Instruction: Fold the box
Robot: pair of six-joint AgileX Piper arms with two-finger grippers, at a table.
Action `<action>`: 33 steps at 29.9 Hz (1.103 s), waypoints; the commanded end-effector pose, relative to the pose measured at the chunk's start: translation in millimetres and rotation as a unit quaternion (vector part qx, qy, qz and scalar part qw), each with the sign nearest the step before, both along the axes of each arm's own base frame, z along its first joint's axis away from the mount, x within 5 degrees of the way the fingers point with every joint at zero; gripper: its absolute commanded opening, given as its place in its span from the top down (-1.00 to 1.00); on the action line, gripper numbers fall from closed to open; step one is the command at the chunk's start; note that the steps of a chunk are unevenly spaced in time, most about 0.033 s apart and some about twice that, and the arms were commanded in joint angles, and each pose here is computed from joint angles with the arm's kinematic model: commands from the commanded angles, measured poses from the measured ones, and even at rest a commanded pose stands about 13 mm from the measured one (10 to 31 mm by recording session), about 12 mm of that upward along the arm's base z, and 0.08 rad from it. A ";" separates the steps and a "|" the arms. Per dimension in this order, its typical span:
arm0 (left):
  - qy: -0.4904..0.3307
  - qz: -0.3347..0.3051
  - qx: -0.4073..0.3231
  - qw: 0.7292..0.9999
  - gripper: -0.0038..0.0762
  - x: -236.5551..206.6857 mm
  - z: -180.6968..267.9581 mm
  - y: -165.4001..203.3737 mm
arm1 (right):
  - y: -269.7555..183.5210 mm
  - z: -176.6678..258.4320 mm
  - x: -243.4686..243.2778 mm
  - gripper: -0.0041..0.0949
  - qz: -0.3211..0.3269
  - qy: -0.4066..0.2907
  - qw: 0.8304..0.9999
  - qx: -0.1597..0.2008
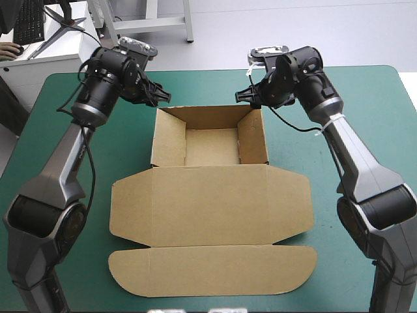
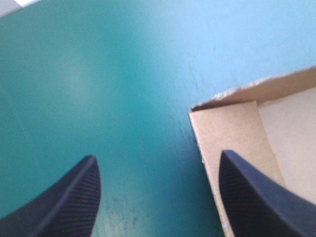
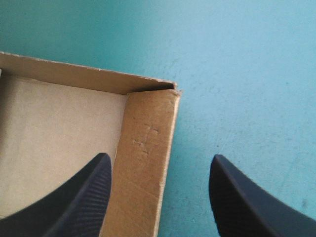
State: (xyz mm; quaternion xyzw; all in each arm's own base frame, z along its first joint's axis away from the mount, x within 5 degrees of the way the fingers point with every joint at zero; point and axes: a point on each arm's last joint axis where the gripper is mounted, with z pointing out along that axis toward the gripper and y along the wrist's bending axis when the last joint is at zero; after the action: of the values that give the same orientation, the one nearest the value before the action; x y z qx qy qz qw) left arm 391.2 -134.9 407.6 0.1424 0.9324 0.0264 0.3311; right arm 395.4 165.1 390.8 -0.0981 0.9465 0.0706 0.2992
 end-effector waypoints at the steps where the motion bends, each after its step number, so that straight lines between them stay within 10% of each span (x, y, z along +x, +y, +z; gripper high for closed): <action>1: -0.080 -0.008 -0.015 0.997 0.18 -40.9 67.0 15.9 | -20.5 42.1 -19.6 -0.18 -0.019 -0.045 0.998 0.026; 4: -0.112 -0.035 0.003 0.993 0.94 -63.8 90.3 25.2 | -20.5 42.5 -20.5 -0.18 -0.017 -0.040 0.998 0.037; 16: -0.219 -0.055 -0.073 0.971 0.93 -167.6 164.7 58.1 | -16.6 -26.4 -13.2 -0.17 -0.018 0.071 0.997 -0.002; 21: -0.239 -0.045 -0.064 0.968 0.93 -203.1 171.3 75.4 | -5.6 -40.1 -7.9 -0.17 -0.007 0.098 0.994 0.038; 33: -0.142 -0.040 -0.022 0.989 0.93 -274.7 79.0 105.9 | 5.5 -90.5 13.7 -0.17 0.001 0.153 0.988 0.025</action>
State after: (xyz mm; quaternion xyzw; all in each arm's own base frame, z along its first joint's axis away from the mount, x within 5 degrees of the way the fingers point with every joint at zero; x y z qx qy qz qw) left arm 139.5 -38.3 503.0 0.1713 0.8636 0.0111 0.4741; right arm 413.2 173.9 275.5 -0.0762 0.9850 0.0959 0.1213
